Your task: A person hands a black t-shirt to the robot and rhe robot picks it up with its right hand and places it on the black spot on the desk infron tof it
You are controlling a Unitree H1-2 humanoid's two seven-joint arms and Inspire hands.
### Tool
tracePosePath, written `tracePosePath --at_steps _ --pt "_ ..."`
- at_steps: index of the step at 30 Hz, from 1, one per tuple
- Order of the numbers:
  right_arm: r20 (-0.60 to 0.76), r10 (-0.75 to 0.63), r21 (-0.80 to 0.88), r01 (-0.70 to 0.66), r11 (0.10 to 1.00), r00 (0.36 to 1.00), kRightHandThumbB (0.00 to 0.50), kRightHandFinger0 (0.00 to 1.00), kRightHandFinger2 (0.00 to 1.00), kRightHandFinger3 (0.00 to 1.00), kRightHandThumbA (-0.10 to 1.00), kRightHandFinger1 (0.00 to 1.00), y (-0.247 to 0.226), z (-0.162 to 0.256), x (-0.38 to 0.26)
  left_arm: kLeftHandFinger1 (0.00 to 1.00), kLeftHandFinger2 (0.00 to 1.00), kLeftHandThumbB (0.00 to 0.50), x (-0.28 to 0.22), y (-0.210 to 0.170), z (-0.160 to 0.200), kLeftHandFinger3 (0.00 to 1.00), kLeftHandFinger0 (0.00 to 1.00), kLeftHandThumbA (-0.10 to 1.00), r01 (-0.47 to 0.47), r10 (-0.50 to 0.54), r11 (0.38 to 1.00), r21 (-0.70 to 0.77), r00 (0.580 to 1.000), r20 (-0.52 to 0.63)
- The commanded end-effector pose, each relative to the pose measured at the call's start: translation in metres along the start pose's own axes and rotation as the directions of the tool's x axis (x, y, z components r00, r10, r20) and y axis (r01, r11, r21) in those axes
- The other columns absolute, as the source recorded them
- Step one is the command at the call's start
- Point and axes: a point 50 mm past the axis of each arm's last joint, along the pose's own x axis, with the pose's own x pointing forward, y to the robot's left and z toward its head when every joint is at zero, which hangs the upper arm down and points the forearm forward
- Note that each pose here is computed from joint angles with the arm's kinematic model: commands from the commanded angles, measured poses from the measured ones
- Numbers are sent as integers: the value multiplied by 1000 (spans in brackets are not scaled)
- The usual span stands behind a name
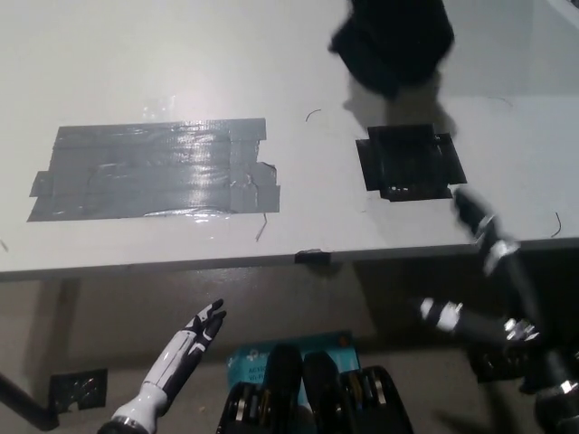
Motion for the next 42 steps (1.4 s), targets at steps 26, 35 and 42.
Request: tracePosePath --at_steps 26,35,42 --pt "41 -182 -564 173 808 983 351 1000 1000 1000 1000 1000 -20 30 235 1000 1000 500 -16 -13 -4 1000 1000 1000 -150 171 979 -136 973 155" --pt "39 -359 -633 302 713 932 340 862 999 1000 240 856 -39 9 300 1000 1000 500 -13 -15 -1 1000 1000 1000 -155 177 977 -144 971 161" --pt "156 -413 -637 411 653 897 187 0 696 793 -100 237 -53 -6 295 1000 1000 500 -10 -9 3 1000 1000 1000 -152 172 981 -122 969 177"
